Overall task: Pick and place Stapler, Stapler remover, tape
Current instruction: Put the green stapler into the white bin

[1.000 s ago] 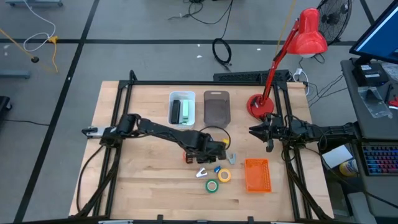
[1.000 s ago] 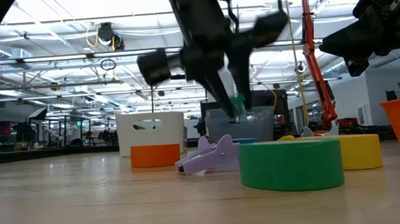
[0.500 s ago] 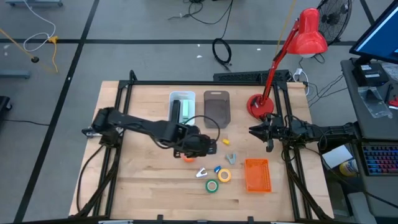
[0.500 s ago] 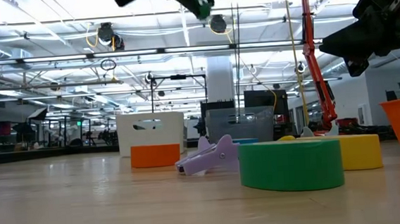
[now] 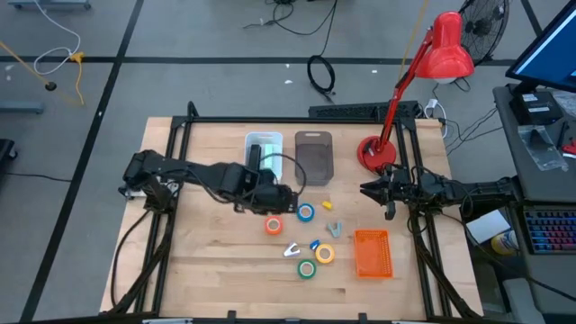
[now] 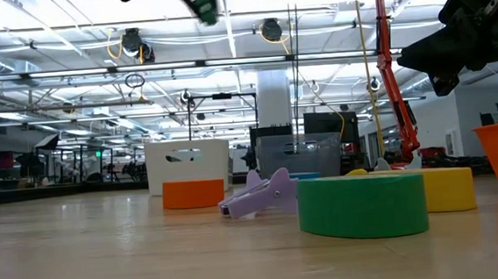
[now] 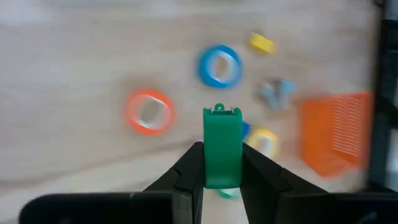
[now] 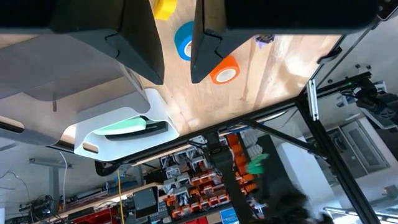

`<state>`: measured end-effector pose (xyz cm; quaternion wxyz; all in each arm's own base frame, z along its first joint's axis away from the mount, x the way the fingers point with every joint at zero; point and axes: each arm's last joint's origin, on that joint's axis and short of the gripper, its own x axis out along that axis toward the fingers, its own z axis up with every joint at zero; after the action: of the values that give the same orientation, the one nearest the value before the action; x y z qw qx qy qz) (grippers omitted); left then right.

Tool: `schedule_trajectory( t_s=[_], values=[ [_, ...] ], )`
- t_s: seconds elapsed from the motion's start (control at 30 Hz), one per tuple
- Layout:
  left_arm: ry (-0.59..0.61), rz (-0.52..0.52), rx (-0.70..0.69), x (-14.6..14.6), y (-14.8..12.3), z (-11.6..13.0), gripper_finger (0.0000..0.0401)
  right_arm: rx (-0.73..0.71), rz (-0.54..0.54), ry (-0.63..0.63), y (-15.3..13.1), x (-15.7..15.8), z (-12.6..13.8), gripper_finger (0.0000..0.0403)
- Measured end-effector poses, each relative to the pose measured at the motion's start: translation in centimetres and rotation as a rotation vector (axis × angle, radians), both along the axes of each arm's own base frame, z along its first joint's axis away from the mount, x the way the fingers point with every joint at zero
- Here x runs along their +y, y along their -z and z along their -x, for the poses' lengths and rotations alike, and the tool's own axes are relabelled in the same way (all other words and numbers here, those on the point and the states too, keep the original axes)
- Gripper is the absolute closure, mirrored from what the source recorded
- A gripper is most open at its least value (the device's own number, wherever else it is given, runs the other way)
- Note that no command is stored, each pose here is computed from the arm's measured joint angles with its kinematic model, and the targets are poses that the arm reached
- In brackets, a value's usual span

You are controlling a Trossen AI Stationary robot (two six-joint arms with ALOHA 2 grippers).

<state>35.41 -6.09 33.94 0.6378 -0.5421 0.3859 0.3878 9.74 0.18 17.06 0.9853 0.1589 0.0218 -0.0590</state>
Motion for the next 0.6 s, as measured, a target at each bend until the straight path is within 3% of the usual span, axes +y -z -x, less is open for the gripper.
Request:
schedule_trajectory(
  t_s=[0.2, 0.6],
  values=[
    [0.052, -0.084, 0.184, 3.8, 0.5, 1.1, 0.0328, -0.001, 0.000, 0.000, 0.0, 0.0, 0.0, 0.0330],
    [0.249, -0.247, 0.282, 13.0, 0.7, 1.6, 0.0322, -0.011, -0.001, 0.000, -0.1, 0.0, 0.0, 0.0330]
  ],
)
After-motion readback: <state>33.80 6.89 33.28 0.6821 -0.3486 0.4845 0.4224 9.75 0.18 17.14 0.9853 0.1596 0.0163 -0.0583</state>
